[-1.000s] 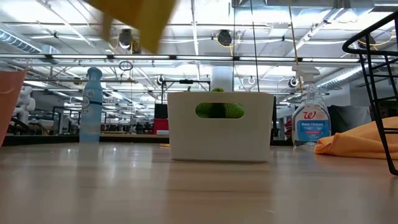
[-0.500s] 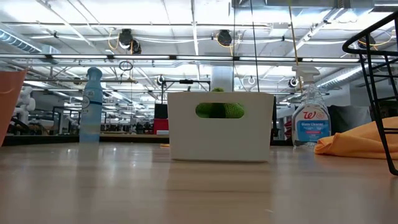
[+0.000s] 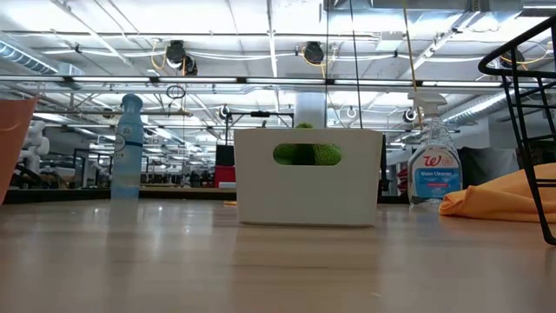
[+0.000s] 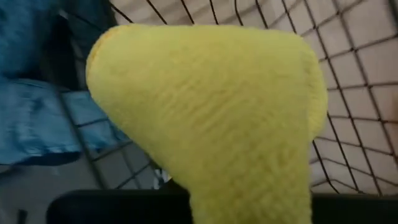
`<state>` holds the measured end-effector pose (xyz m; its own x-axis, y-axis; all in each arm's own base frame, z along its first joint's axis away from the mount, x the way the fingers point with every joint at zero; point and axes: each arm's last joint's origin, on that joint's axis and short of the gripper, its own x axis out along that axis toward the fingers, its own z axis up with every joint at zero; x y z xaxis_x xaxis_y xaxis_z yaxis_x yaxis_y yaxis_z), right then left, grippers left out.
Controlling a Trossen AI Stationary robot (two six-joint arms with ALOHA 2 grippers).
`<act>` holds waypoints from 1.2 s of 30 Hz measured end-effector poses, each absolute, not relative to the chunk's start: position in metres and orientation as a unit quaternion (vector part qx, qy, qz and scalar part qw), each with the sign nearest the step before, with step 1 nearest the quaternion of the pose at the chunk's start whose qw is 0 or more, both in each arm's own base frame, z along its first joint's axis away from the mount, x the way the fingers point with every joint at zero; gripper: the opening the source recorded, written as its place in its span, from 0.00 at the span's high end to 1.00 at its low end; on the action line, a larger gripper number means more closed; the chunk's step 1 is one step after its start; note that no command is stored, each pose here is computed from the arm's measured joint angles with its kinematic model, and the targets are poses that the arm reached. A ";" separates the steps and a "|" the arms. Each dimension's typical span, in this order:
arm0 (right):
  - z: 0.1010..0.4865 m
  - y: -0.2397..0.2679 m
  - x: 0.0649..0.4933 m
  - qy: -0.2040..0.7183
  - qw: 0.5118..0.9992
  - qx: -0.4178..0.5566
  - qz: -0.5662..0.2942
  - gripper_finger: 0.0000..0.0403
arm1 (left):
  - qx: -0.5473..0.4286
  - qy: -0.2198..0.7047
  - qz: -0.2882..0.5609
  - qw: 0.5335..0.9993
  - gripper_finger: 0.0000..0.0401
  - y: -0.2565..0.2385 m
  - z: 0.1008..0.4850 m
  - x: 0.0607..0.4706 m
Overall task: Sort microfiber towel by color & place in baskets
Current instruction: Put the yellow microfiber towel into the wire basket
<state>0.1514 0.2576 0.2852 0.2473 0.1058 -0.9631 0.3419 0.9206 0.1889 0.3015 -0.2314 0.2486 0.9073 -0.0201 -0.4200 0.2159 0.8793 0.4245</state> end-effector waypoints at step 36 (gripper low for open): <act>0.261 0.270 0.150 0.691 0.646 0.266 -0.186 0.39 | 0.229 0.229 -0.053 0.945 0.26 -0.229 0.244 0.300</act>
<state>0.1500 0.2701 0.2612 -0.0245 0.1273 -0.9916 0.6078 0.7894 0.0863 0.2998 -0.2289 0.2440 0.8893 0.0045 -0.4572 0.2056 0.8893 0.4085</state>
